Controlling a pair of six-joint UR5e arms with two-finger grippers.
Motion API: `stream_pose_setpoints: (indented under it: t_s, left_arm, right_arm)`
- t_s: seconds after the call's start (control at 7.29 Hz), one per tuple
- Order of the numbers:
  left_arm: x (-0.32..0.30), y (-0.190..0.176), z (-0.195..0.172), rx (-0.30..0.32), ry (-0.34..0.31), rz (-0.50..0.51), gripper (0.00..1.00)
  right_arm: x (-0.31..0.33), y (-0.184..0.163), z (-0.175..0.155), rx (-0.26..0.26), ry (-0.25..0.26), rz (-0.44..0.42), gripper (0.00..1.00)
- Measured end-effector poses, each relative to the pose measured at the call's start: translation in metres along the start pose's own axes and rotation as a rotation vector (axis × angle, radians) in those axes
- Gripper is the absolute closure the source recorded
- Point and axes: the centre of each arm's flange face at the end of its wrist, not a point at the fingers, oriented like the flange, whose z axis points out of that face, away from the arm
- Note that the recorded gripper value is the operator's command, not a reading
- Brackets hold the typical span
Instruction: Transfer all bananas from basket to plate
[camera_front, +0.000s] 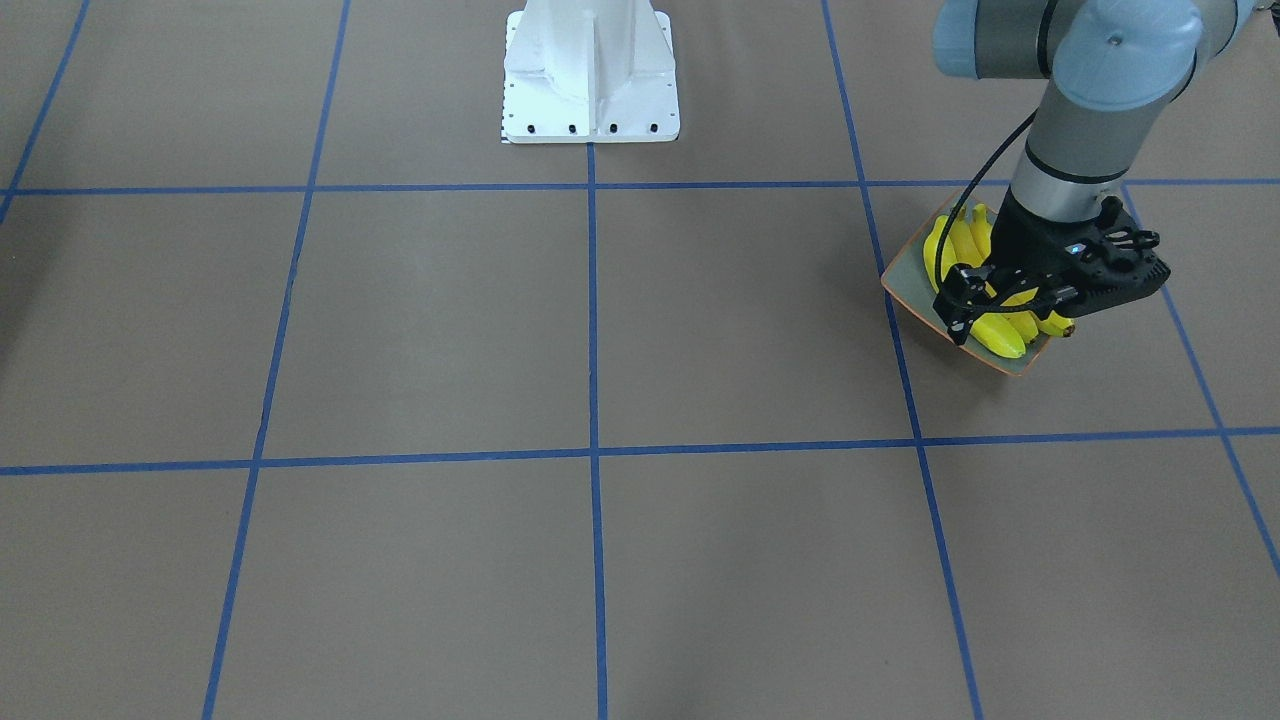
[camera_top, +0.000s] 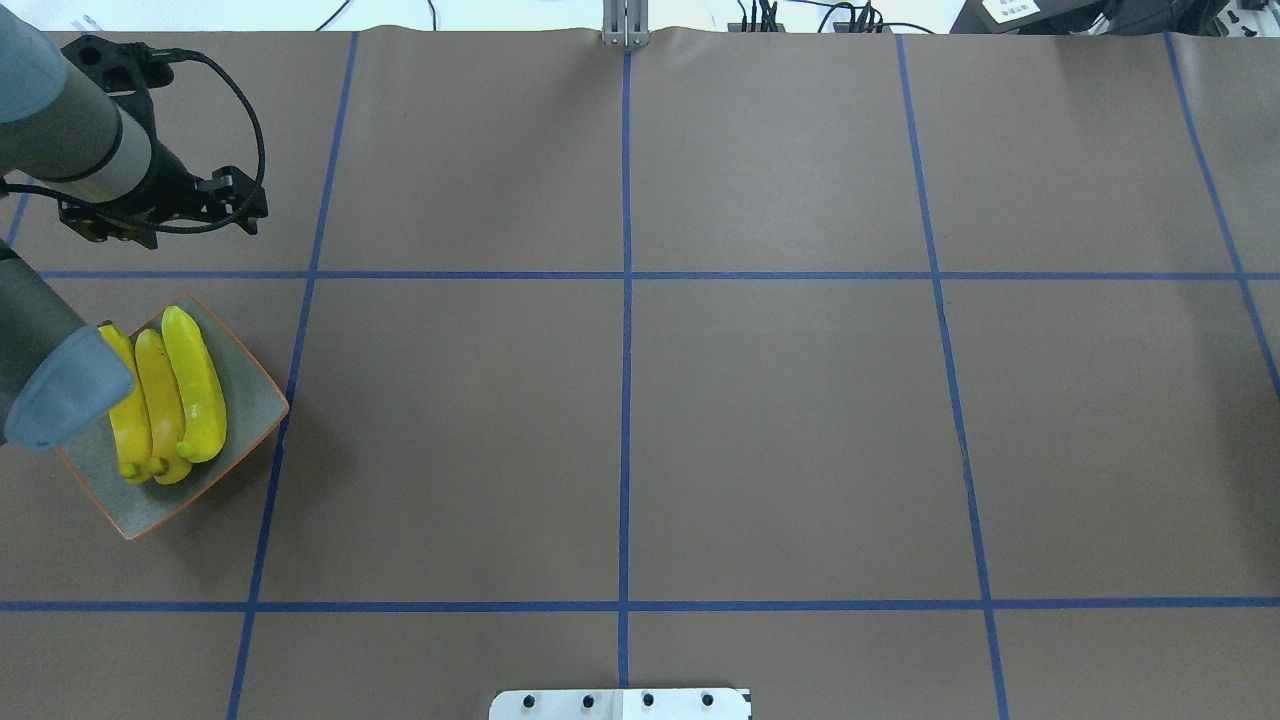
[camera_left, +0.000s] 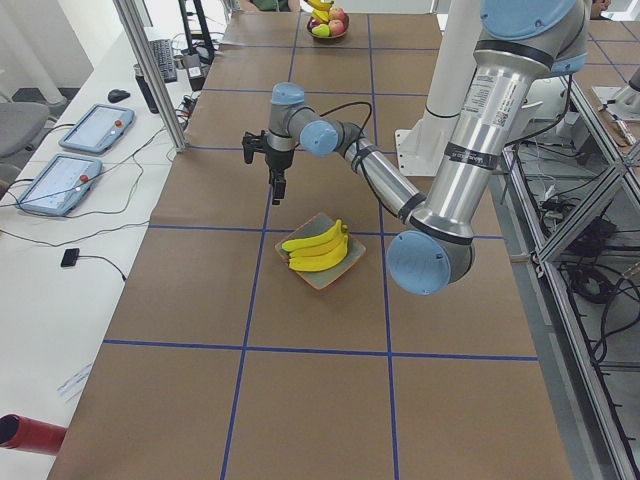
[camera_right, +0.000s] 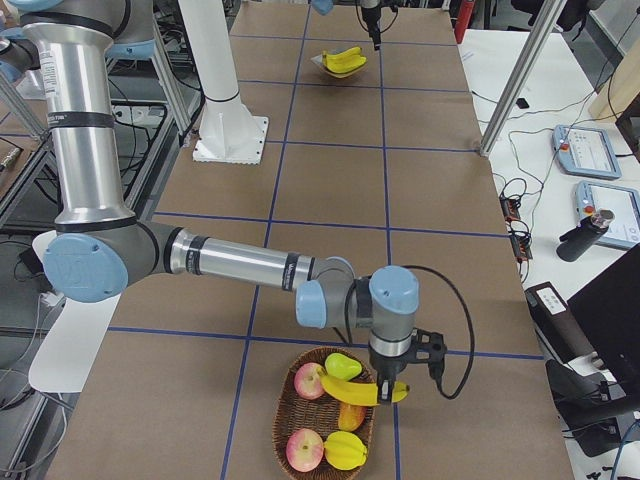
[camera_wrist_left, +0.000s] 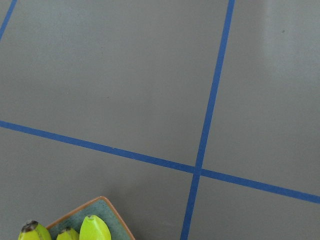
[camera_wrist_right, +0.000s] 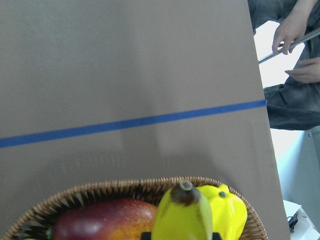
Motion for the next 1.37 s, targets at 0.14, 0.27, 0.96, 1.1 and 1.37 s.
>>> stream_pose_setpoints:
  t_s: [0.14,0.27,0.96,1.1,1.37]
  left_arm:
    - [0.009,-0.003,-0.001,0.005,0.011,0.004,0.0]
    - [0.025,-0.01,-0.001,0.012,0.027,0.003,0.0]
    - [0.117,-0.014,-0.014,0.025,0.285,-0.04,0.0]
    - [0.136,-0.004,-0.025,0.003,0.367,-0.027,0.0]
    - [0.174,0.021,-0.039,-0.029,0.464,0.016,0.01]
  right_arm:
    - [-0.046,-0.035,-0.031,0.002,-0.055,-0.026,1.0]
    - [-0.104,-0.064,-0.05,0.004,-0.1,-0.05,1.0]
    - [-0.47,-0.066,-0.097,-0.062,-0.345,-0.029,1.0]
    - [-0.509,-0.055,-0.11,-0.082,-0.402,-0.032,1.0]
    - [-0.577,-0.033,-0.137,-0.098,-0.471,-0.086,1.0]
